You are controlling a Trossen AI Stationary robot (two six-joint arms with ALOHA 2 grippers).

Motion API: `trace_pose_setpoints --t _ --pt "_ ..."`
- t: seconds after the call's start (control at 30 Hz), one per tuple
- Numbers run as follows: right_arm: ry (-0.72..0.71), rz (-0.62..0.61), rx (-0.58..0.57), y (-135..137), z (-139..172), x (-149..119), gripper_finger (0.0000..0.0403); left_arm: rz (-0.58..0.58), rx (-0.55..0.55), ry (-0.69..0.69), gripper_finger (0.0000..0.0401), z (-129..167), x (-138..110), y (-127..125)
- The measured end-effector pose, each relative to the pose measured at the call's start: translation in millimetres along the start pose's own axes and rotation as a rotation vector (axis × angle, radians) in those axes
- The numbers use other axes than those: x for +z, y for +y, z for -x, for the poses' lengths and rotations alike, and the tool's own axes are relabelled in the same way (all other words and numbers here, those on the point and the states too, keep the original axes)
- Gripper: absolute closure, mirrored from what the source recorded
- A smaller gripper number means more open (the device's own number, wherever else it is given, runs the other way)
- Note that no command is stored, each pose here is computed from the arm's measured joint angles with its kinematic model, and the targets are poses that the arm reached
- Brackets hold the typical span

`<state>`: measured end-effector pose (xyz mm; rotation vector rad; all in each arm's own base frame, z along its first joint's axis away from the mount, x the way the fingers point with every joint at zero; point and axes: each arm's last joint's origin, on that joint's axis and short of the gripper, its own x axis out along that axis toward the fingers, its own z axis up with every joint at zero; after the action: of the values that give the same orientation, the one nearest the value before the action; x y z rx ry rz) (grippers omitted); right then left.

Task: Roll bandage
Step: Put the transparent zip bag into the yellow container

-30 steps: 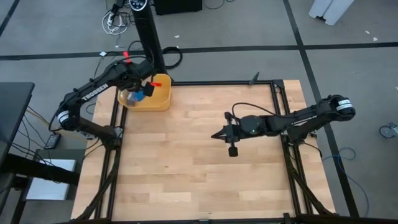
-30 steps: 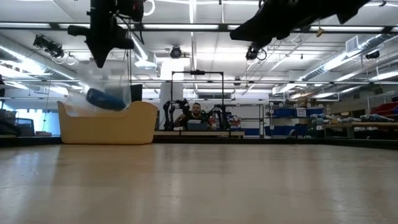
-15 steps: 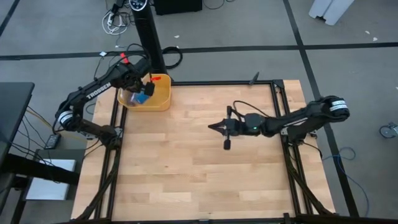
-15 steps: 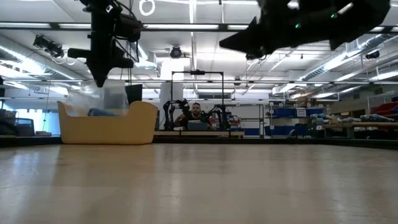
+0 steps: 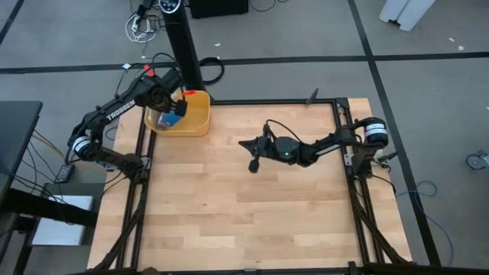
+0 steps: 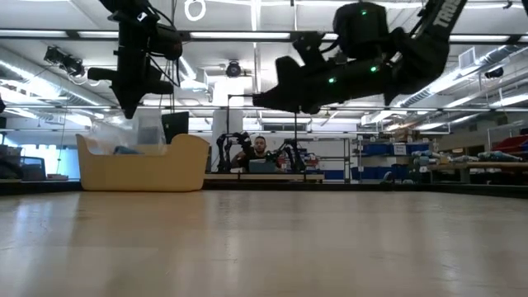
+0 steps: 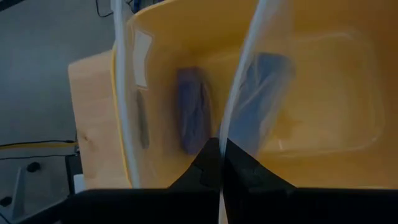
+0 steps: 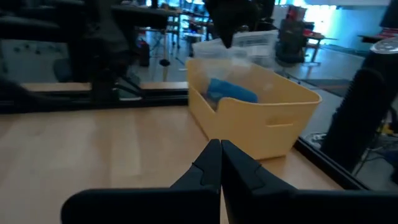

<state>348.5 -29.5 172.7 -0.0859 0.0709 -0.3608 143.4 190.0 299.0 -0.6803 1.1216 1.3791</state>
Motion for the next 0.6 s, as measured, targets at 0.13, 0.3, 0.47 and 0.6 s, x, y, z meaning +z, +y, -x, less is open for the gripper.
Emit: trace_pose_setpoints --t 0.13,0.3,0.47,0.6 --pt "0.001 -0.002 -0.015 -1 -9 -3 0.0403 0.011 0.004 0.004 0.0398 -1 1 3" --pt "0.005 -0.001 -0.006 1 -10 -5 0.0403 0.035 0.016 0.014 0.0399 -3 2 8" --pt "0.003 0.000 -0.002 0 -11 -5 0.0403 0.091 0.024 0.021 0.0399 -5 4 13" --pt "0.002 0.000 0.007 -3 -11 -5 0.0403 0.108 0.015 0.021 0.0399 -12 3 11"
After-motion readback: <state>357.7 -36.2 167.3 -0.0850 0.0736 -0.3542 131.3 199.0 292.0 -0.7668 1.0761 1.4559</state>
